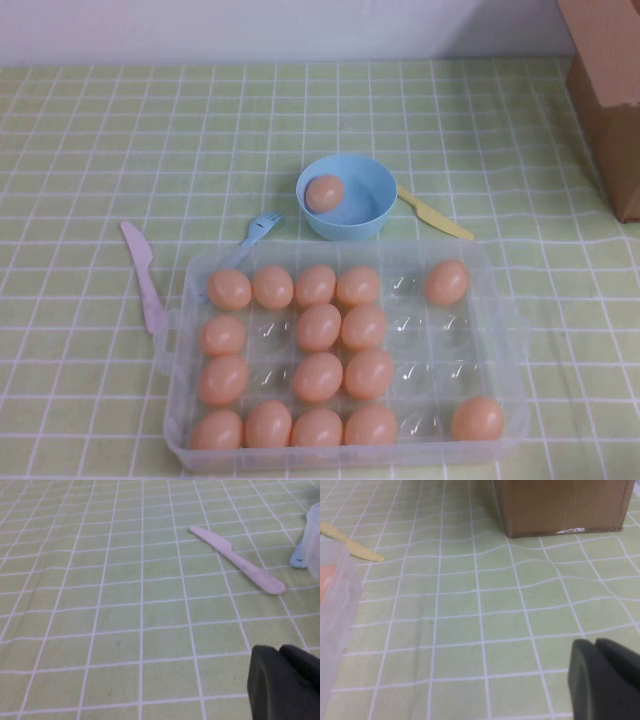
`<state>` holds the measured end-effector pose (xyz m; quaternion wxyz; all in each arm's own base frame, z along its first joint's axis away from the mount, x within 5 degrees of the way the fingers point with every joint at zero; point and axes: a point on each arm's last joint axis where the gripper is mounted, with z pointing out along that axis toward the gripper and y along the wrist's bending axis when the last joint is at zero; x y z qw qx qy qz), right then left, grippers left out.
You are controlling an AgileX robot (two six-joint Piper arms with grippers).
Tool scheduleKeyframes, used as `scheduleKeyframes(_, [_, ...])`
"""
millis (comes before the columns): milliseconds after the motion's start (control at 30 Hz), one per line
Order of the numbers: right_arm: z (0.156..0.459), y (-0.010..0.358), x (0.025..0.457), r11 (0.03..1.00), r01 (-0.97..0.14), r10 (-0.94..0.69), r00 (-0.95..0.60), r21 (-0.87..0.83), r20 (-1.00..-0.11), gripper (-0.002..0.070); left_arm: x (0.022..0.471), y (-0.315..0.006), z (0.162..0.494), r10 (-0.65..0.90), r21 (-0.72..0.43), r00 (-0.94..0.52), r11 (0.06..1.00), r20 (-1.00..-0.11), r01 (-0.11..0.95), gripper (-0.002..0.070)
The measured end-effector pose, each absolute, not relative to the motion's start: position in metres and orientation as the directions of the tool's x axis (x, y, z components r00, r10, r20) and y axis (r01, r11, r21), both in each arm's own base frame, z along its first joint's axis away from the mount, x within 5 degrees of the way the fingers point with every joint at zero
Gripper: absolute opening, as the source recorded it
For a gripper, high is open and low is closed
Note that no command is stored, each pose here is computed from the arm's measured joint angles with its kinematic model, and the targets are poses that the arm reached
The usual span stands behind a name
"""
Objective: Take an egg out of the egg box
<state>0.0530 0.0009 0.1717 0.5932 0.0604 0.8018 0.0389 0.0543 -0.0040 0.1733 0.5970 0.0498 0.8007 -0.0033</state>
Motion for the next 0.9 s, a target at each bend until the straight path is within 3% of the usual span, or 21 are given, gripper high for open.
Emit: scheduleKeyframes(900, [0.1722, 0.0038, 0.0531, 0.974, 0.044, 0.224, -0.286, 0.221, -0.932, -0.0017, 0.0543, -0.004, 0.1733, 0.076, 0.054, -0.282, 0.995, -0.956, 0.084, -0.0003])
